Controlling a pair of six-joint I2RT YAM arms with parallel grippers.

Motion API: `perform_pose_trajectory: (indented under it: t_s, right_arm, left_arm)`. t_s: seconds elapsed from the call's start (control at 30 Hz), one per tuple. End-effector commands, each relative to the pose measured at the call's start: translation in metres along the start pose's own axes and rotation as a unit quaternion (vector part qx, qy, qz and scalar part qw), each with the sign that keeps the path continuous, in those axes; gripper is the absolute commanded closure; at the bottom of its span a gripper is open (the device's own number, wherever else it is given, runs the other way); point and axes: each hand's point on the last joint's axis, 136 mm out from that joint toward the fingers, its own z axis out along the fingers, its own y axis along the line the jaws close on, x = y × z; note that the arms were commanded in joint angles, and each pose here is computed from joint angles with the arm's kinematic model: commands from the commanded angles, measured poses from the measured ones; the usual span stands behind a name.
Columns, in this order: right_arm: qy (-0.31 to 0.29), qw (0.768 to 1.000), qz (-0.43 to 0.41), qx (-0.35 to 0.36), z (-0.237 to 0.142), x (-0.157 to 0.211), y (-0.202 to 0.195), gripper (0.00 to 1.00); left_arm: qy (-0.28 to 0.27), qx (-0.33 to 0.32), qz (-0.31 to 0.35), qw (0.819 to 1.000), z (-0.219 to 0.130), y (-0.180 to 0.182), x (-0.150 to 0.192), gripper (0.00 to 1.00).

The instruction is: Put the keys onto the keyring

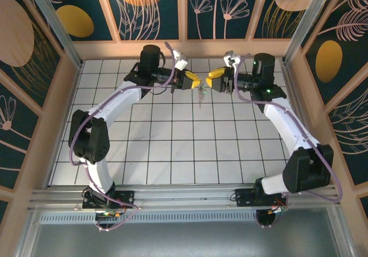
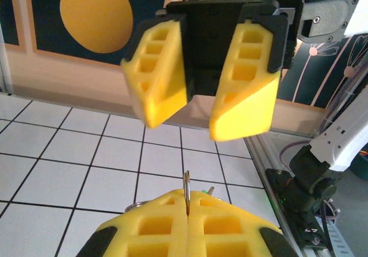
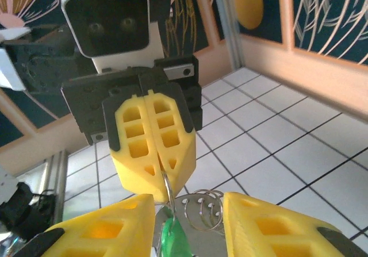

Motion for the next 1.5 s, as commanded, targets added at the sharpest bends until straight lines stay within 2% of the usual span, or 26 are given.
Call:
perform_pose_trajectory:
  t_s: [0.0,0.1,0.37,1.27,1.4,1.47]
  right_arm:
    - [-0.043,0.998,-0.014,0.031,-0.01,-0.01,0.002,0.6]
    - [-0.054,0.998,-0.014,0.035,-0.015,0.003,0.009,0.56]
    - [-0.054,0.998,-0.012,0.001,-0.019,0.029,0.028,0.53]
    - [-0.035,0.995,-0.031,-0.091,0.022,0.027,0.043,0.52]
    - [-0.023,0.994,-0.028,-0.104,0.027,0.032,0.045,0.58]
    - [-0.019,0.993,-0.027,-0.11,0.028,0.034,0.046,0.7]
  left_arm:
    - [-0.028,-0.006,0.043,0.999,-0.007,-0.016,-0.026,1.0]
    - [-0.036,-0.013,0.045,0.998,-0.01,-0.02,-0.025,1.0]
    - [-0.051,-0.009,0.038,0.998,-0.012,-0.025,-0.02,1.0]
    - [-0.067,0.028,0.029,0.997,-0.013,-0.039,-0.026,1.0]
    - [-0.069,0.029,0.03,0.997,-0.014,-0.039,-0.028,1.0]
    - [-0.07,0.03,0.031,0.997,-0.014,-0.04,-0.028,1.0]
